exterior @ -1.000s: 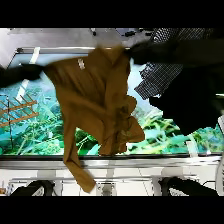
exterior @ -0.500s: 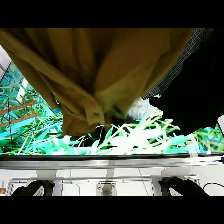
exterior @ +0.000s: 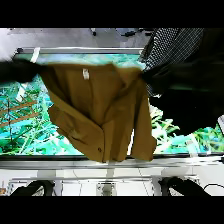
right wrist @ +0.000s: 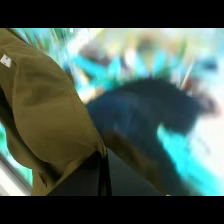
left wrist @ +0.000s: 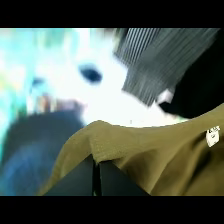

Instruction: Fold the clothes and pants, and hang the long-sleeved shirts on hangers.

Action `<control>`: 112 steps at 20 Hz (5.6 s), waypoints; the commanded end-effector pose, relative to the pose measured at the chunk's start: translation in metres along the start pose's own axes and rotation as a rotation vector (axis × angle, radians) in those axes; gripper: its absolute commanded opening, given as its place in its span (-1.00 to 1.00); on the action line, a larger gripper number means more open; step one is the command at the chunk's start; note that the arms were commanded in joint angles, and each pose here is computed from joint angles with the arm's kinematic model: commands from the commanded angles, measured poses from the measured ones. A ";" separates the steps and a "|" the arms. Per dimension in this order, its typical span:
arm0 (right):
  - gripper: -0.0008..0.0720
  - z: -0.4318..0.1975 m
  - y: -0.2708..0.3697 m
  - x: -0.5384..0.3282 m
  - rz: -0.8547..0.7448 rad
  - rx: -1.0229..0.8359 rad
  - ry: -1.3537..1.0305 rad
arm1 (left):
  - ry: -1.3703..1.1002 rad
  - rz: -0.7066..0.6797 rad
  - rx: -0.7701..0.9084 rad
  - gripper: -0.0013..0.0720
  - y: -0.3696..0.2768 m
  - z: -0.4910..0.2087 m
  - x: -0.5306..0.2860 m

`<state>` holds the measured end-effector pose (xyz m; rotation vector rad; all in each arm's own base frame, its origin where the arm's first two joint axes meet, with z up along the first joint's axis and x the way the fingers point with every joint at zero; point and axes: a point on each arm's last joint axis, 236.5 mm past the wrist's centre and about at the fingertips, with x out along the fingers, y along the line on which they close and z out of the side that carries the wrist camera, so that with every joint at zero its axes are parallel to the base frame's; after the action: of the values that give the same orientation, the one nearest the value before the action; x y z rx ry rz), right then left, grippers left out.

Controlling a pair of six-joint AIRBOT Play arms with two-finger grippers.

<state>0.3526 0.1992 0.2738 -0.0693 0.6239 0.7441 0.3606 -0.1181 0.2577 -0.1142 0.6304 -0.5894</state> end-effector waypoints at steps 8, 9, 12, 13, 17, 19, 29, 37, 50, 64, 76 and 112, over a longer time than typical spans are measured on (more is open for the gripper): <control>-0.88 -0.150 0.011 0.122 0.139 0.099 0.353 | 0.229 0.039 -0.209 -0.88 0.033 -0.182 0.117; -0.88 -0.146 0.015 0.125 0.141 0.089 0.339 | 0.198 0.047 -0.208 -0.88 0.034 -0.176 0.119; -0.88 -0.136 0.015 0.131 0.124 0.076 0.292 | 0.130 0.090 -0.202 -0.83 0.046 -0.161 0.120; -0.88 -0.131 0.012 0.132 0.110 0.078 0.270 | 0.113 0.104 -0.206 -0.47 0.051 -0.157 0.119; -0.88 -0.107 -0.009 0.138 0.039 0.121 0.161 | 0.068 0.136 -0.226 0.59 0.069 -0.136 0.097; -0.88 -0.096 -0.015 0.139 0.014 0.135 0.115 | 0.016 0.174 -0.233 0.59 0.082 -0.120 0.072; -0.88 -0.090 -0.019 0.140 0.001 0.135 0.086 | 0.023 0.745 -0.494 0.59 0.259 -0.193 -0.098; -0.88 -0.098 -0.013 0.139 0.022 0.165 0.123 | 0.150 0.945 -0.668 0.59 0.334 -0.284 -0.149; -0.88 -0.098 -0.012 0.139 0.022 0.166 0.123 | 0.255 0.863 -0.693 0.58 0.385 -0.353 -0.101; -0.88 -0.096 -0.015 0.140 0.015 0.165 0.112 | 0.074 0.858 -0.532 -0.88 0.328 -0.251 -0.138; -0.88 -0.120 -0.121 0.105 -0.206 0.304 0.150 | 0.115 0.201 0.010 -0.89 0.053 -0.132 -0.075; -0.88 -0.105 0.011 0.082 0.163 -0.072 0.297 | 0.440 -0.638 0.572 -0.88 -0.078 -0.207 0.030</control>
<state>0.3443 0.2277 0.1433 -0.1398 0.9073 0.8749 0.2335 -0.1728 0.0872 0.3792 0.8929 -1.2945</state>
